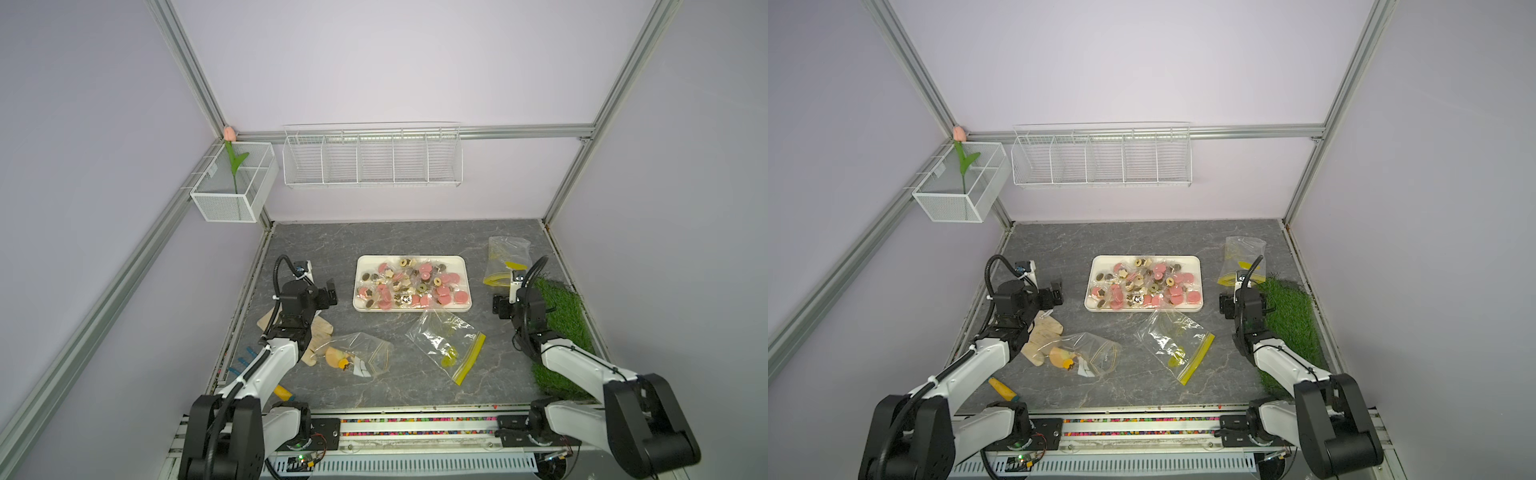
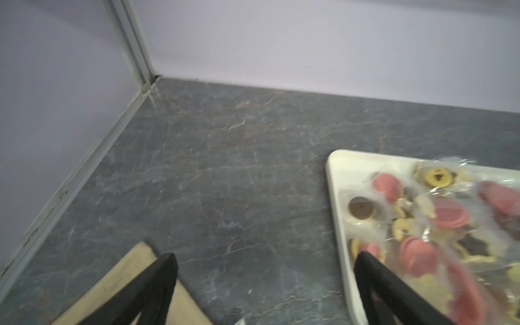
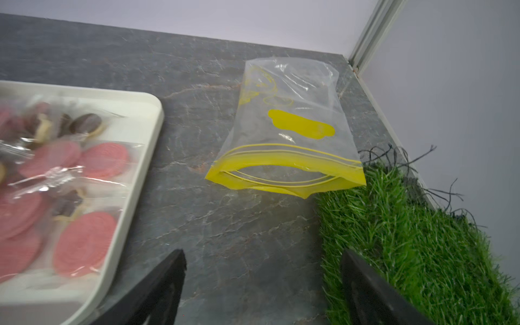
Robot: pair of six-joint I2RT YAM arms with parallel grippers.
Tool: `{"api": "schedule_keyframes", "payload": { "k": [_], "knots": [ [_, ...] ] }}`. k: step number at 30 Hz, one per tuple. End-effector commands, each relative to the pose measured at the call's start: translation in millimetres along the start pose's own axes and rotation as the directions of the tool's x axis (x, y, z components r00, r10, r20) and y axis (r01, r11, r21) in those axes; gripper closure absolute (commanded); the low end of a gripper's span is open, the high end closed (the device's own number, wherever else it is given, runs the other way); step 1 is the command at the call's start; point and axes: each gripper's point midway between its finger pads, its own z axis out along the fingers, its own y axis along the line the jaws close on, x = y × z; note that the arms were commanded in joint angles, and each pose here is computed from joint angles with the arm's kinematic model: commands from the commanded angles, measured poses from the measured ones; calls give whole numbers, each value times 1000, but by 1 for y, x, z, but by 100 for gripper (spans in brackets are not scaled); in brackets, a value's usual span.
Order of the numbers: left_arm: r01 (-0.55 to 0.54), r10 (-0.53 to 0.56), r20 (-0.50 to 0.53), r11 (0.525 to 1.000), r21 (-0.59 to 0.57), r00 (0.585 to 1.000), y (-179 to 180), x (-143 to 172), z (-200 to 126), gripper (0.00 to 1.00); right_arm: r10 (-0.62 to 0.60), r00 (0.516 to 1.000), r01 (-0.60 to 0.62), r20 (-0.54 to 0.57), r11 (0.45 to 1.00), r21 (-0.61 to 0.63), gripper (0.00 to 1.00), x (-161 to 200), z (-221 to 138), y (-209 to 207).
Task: Pour cookies out of the ziploc bag
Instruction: Reset both arms
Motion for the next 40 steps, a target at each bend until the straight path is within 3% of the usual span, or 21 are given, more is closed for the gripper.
{"api": "schedule_keyframes", "payload": {
  "k": [1, 8, 10, 12, 14, 15, 16, 40],
  "knots": [
    [-39, 40, 150, 999, -6, 988, 9, -24, 14, 0, 7, 993, -7, 118, 1000, 2, 11, -26, 7, -5],
    [-53, 59, 183, 998, -41, 981, 19, -6, 33, 0, 27, 970, -41, 243, 998, 50, 11, -28, 13, -19],
    [-51, 60, 220, 998, -43, 974, 20, -5, 35, 0, 32, 973, -42, 228, 998, 36, 11, -23, 22, -17],
    [-42, 50, 144, 997, -58, 988, 23, 0, 38, 0, 54, 982, -58, 180, 998, 16, 11, -15, 35, -18],
    [-4, 20, 137, 994, -113, 990, 33, -3, 42, 1, 66, 980, -69, 185, 998, 9, 11, -16, 38, -20],
    [-11, 29, 151, 993, -117, 988, 33, -3, 42, 7, 70, 984, -72, 161, 997, 4, 11, -14, 39, -20],
    [-9, 30, 174, 993, -122, 984, 34, -4, 41, 0, 73, 984, -75, 163, 997, 4, 11, -13, 38, -21],
    [-10, 32, 174, 992, -130, 984, 35, -4, 40, 1, 83, 983, -82, 162, 997, -11, 11, -14, 40, -22]
  ]
}}
